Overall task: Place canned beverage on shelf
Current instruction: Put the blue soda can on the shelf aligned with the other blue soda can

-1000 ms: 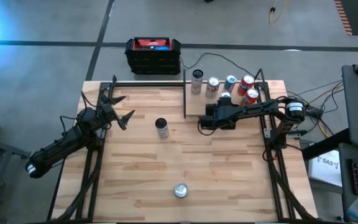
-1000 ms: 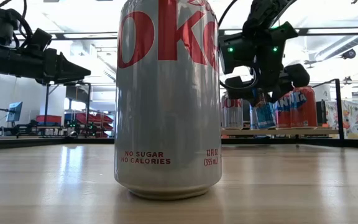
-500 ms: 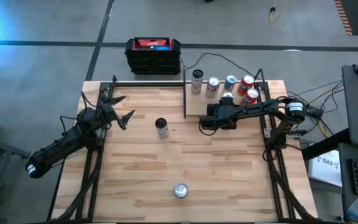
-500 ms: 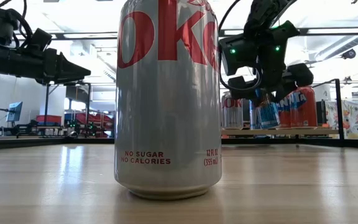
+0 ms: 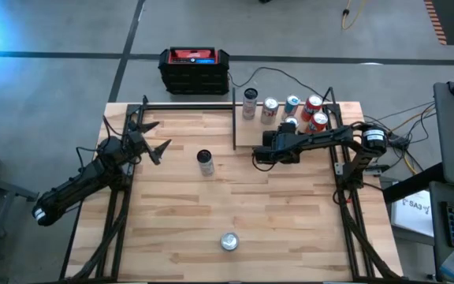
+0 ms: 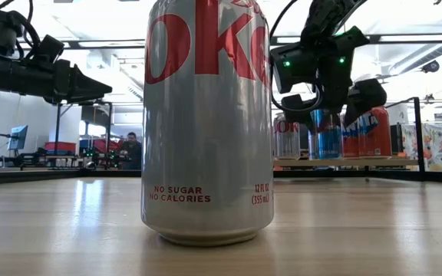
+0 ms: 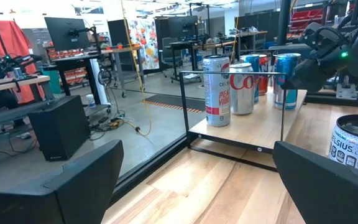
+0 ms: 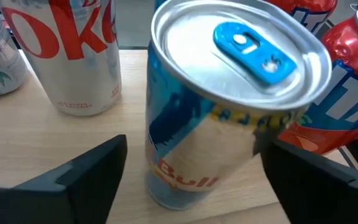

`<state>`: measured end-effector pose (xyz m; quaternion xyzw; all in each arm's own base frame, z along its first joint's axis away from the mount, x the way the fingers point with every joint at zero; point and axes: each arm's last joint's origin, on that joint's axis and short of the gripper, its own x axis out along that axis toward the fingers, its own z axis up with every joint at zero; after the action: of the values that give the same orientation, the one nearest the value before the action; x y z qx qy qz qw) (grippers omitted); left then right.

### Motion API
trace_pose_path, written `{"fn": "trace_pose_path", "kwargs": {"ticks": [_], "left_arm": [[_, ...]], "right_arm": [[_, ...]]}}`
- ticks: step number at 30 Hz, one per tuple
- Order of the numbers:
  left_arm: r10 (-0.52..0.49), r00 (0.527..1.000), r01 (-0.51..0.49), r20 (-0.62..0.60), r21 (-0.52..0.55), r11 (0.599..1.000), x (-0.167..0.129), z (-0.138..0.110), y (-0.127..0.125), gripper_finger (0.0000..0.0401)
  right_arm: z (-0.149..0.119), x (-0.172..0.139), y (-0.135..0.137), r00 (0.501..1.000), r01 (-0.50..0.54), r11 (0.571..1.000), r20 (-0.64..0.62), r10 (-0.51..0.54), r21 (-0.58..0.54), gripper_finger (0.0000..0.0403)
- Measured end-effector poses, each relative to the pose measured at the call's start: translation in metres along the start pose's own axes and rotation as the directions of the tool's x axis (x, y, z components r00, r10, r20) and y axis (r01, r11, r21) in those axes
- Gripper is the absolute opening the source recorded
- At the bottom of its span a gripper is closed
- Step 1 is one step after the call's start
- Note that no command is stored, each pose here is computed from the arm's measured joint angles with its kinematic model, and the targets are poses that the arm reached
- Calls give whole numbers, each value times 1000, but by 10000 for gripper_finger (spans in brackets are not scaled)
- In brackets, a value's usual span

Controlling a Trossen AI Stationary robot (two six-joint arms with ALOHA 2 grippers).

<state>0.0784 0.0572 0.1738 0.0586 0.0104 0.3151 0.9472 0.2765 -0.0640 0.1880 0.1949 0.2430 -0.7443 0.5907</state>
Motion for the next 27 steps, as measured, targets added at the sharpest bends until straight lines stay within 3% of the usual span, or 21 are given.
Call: {"fn": "trace_pose_path", "kwargs": {"ticks": [9, 16, 22, 27], "left_arm": [[0, 1000, 0, 0, 0, 1000, 0, 0, 0, 398], [0, 1000, 0, 0, 0, 1000, 0, 0, 0, 398], [0, 1000, 0, 0, 0, 1000, 0, 0, 0, 398], [0, 1000, 0, 0, 0, 1000, 0, 0, 0, 398]], "right_arm": [[-1, -1, 0, 1000, 1, 1000, -7, -1, -13, 376], [-4, -12, -2, 997, -13, 994, -81, 3, -113, 376], [16, -29, 1, 993, 6, 999, -118, -10, -37, 376], [42, -41, 4, 959, 46, 998, -283, -33, 40, 376]]}}
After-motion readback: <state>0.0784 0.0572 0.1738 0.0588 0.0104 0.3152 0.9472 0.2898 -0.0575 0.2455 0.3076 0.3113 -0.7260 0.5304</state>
